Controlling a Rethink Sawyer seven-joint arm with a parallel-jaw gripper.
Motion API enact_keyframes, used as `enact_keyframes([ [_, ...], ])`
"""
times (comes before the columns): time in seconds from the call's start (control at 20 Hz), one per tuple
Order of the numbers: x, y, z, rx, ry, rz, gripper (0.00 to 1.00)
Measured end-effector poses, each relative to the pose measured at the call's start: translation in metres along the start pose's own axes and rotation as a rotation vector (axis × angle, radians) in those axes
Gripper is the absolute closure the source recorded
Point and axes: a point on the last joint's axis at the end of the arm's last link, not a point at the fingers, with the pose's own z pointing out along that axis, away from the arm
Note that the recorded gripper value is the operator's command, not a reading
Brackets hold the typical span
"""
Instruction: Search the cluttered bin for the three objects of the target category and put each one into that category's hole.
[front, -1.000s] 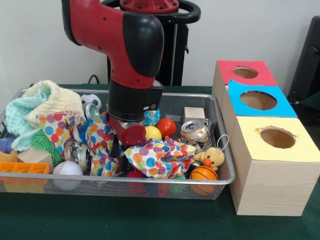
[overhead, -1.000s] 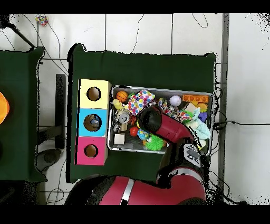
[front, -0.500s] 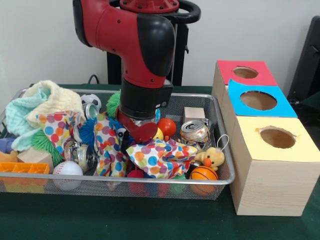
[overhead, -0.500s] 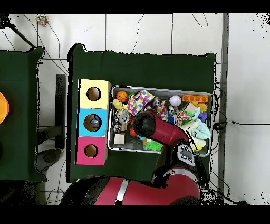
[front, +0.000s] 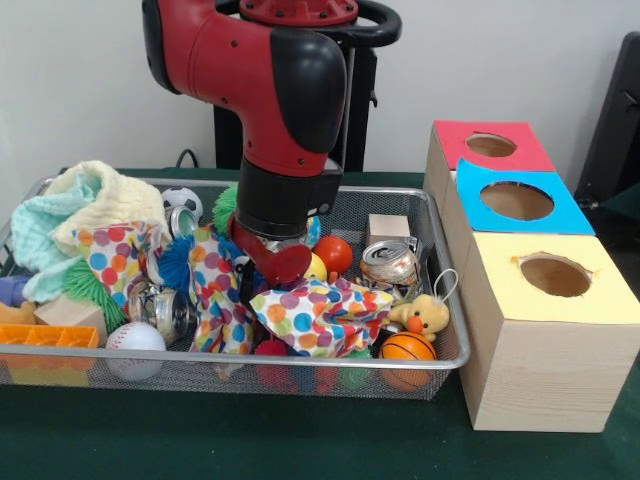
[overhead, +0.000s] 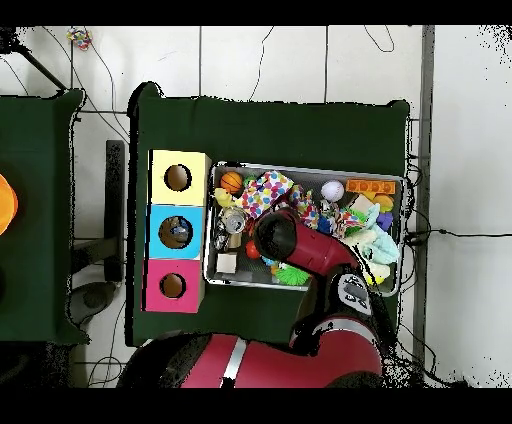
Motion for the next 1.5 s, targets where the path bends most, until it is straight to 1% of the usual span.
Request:
enact_keyframes([
  [0.25,0.002,0.002,-0.002,-0.001,-0.005,-0.007,0.00],
  [0.45,0.006,0.005,-0.008,0.008,-0.016,-0.028,0.00],
  [0.6,0.010,0.006,-0.011,0.025,-0.020,-0.053,0.00],
  [0.8,0.013,0.005,-0.017,0.061,-0.016,-0.091,0.00],
  [1.0,0.011,0.002,-0.022,0.078,-0.002,-0.099,0.00],
  [1.25,-0.010,-0.001,-0.029,0.049,0.010,-0.067,0.00],
  [1.4,-0.025,-0.007,-0.035,0.040,0.001,-0.060,0.00],
  [1.5,-0.035,-0.010,-0.044,0.032,-0.012,-0.061,0.00],
])
